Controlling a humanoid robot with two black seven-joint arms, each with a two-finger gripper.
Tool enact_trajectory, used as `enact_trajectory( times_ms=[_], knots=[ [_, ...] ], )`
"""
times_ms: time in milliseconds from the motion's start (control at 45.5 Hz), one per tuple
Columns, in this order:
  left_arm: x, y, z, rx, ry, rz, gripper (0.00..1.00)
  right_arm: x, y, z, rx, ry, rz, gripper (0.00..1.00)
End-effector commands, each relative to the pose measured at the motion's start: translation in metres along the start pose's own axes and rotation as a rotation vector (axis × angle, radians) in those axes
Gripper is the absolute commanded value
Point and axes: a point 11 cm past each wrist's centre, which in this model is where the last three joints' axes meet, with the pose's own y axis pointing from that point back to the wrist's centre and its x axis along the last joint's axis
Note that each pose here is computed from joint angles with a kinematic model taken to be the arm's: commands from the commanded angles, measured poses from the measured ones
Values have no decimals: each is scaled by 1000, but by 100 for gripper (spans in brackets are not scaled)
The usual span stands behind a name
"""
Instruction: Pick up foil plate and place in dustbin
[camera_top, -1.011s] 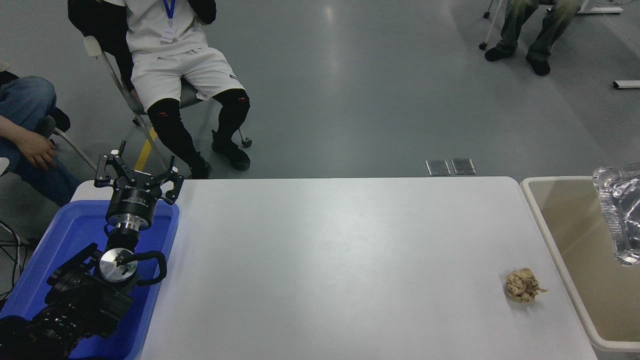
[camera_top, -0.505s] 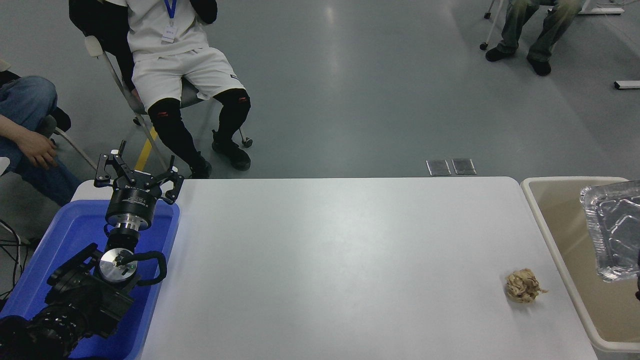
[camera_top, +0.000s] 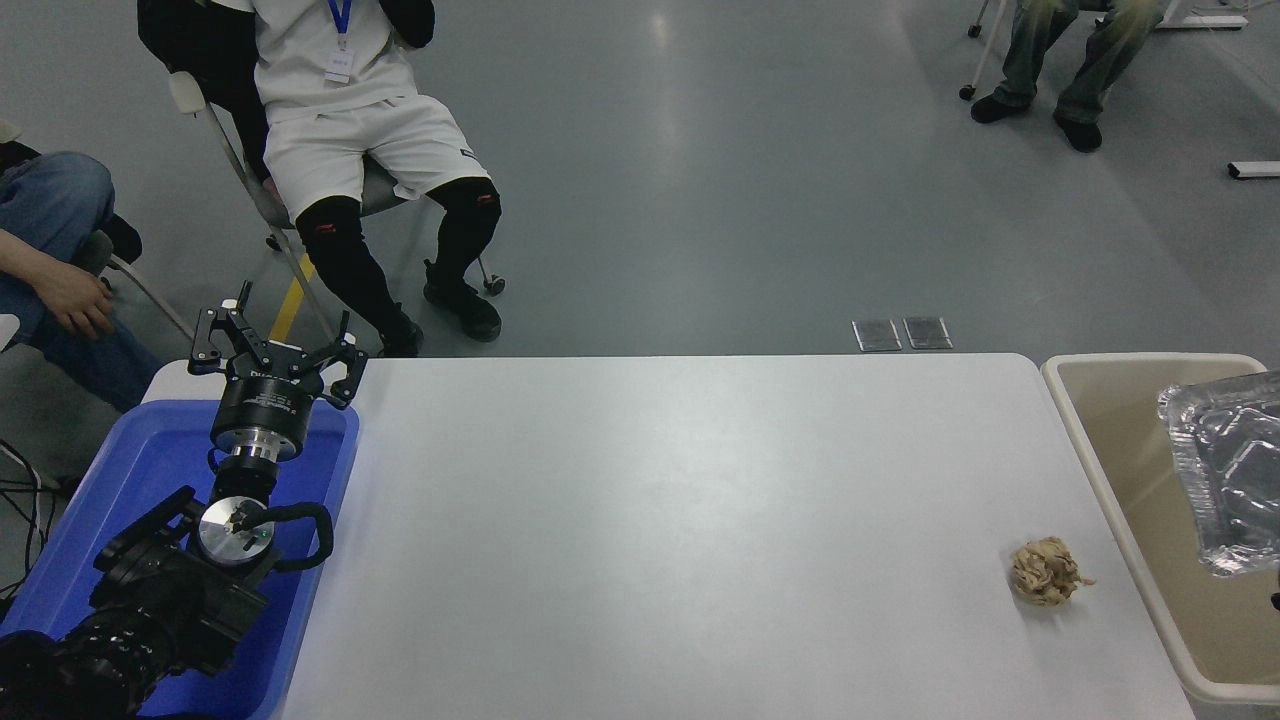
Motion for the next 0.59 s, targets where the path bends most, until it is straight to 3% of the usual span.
enact_trajectory(
  times_ms=[0,132,571],
  knots=[
    [0,0,0,0,1,0,99,9,0,3,-4,2,71,79],
    [0,0,0,0,0,1,99,9,0,2,-4,-2,91,91],
    [0,0,0,0,0,1,99,8,1,-2,5,0,90,96]
  ],
)
